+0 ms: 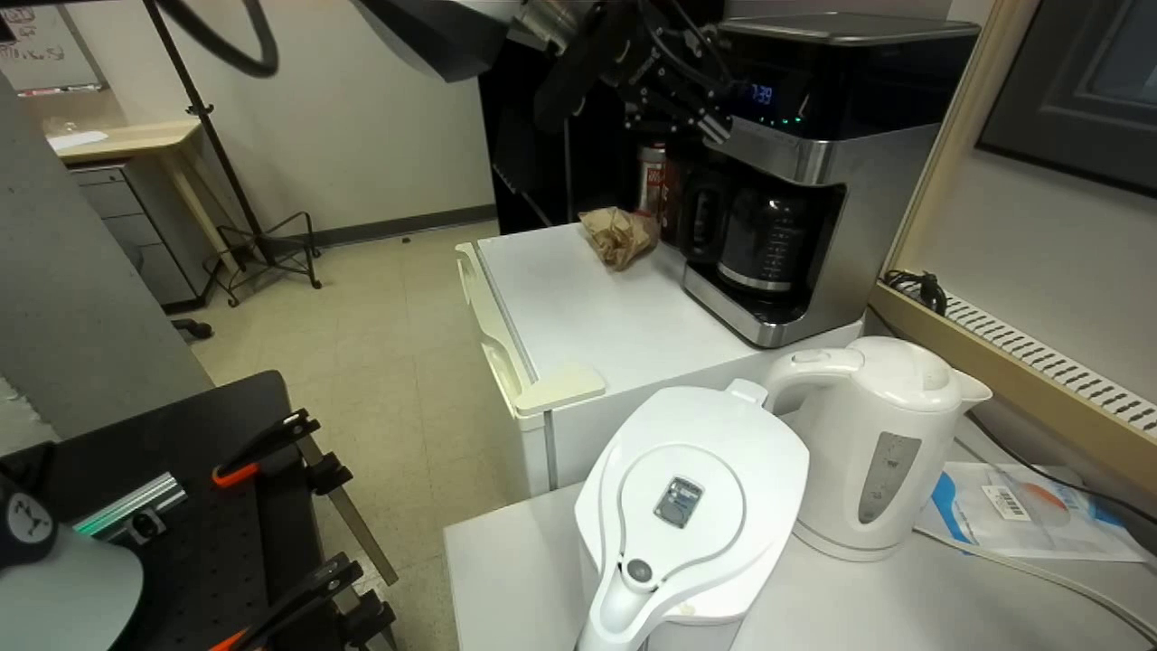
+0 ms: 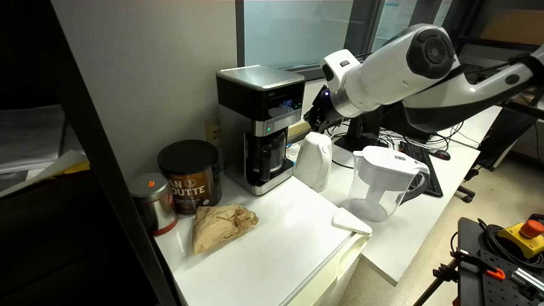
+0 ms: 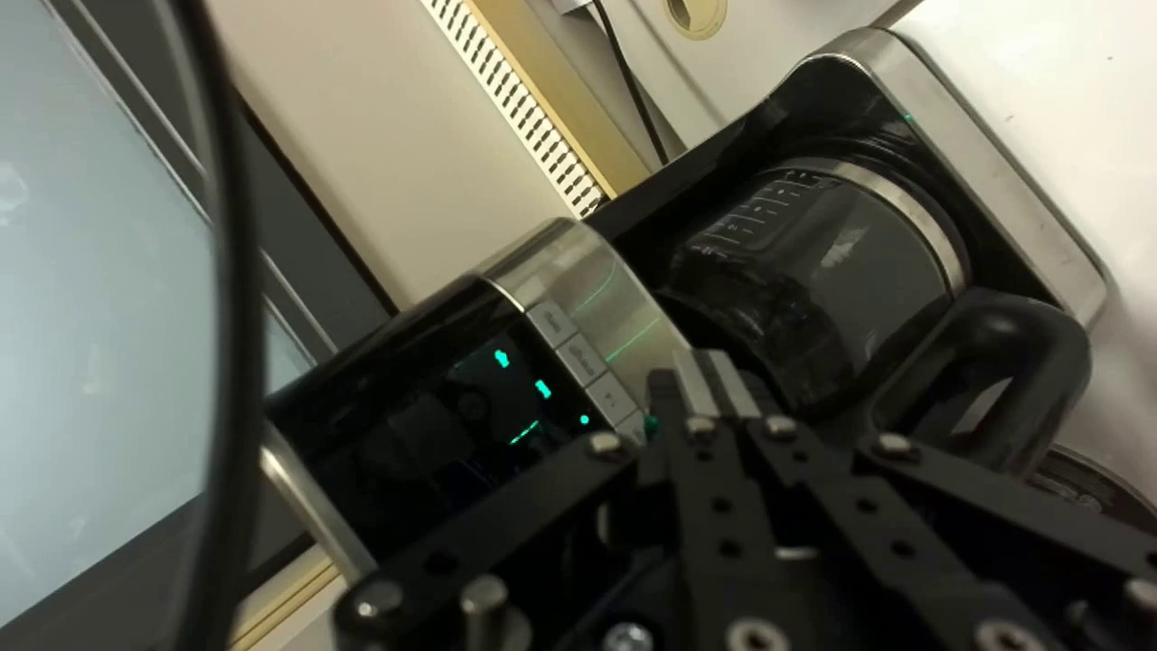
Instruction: Tap the right side of the coffee maker
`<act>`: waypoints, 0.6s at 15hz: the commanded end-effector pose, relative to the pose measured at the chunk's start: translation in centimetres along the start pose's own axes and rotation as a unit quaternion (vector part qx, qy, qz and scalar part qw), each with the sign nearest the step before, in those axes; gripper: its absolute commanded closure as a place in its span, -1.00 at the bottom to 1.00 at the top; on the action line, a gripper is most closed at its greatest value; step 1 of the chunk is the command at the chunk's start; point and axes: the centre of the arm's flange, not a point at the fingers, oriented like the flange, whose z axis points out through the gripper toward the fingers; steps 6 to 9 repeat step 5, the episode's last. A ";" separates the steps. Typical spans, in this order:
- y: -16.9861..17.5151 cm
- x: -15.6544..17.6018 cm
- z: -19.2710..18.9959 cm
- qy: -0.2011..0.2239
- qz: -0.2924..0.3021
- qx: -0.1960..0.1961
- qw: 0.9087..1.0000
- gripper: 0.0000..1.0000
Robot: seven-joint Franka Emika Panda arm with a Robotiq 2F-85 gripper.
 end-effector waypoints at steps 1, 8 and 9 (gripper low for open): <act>-1.4 -1.7 -3.3 0.013 -0.023 -0.033 0.999 0.96; -2.1 -2.5 -4.7 0.026 -0.036 -0.049 0.998 0.96; -2.1 -2.5 -4.7 0.026 -0.036 -0.049 0.998 0.96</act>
